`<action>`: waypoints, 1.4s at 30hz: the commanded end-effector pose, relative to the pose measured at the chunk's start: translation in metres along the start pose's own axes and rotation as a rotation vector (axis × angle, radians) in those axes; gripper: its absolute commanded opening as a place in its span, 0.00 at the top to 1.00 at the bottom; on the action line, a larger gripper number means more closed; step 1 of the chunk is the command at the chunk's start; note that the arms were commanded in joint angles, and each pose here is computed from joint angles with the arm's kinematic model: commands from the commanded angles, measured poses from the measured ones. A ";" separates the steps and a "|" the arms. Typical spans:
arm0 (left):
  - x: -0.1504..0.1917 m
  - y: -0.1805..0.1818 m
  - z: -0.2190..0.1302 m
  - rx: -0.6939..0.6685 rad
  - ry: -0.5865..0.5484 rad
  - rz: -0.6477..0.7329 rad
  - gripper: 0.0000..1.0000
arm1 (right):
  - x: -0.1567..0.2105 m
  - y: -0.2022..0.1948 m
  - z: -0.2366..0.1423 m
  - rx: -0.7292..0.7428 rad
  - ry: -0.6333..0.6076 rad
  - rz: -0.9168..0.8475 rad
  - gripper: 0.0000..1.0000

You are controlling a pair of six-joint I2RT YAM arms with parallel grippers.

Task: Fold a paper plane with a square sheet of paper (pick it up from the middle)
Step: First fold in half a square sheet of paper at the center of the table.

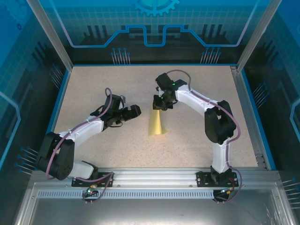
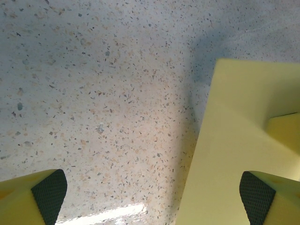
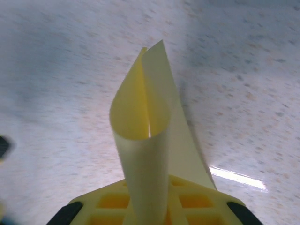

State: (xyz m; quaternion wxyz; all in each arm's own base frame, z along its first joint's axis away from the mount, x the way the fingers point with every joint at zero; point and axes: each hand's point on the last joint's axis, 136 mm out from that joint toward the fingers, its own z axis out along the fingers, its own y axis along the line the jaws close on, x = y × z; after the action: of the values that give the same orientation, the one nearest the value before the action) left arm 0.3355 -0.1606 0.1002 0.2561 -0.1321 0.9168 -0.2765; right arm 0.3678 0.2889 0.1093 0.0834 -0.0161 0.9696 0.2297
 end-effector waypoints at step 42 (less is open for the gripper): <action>0.032 -0.071 0.066 0.390 0.454 -0.119 0.43 | 0.000 -0.058 0.029 -0.385 0.093 0.176 0.60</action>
State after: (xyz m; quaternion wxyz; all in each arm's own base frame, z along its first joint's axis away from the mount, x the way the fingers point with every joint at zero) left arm 0.3505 -0.2470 0.0716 0.0601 -0.0883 0.8842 -0.4547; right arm 0.3779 0.2582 0.0583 0.0145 0.0405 0.9086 0.4154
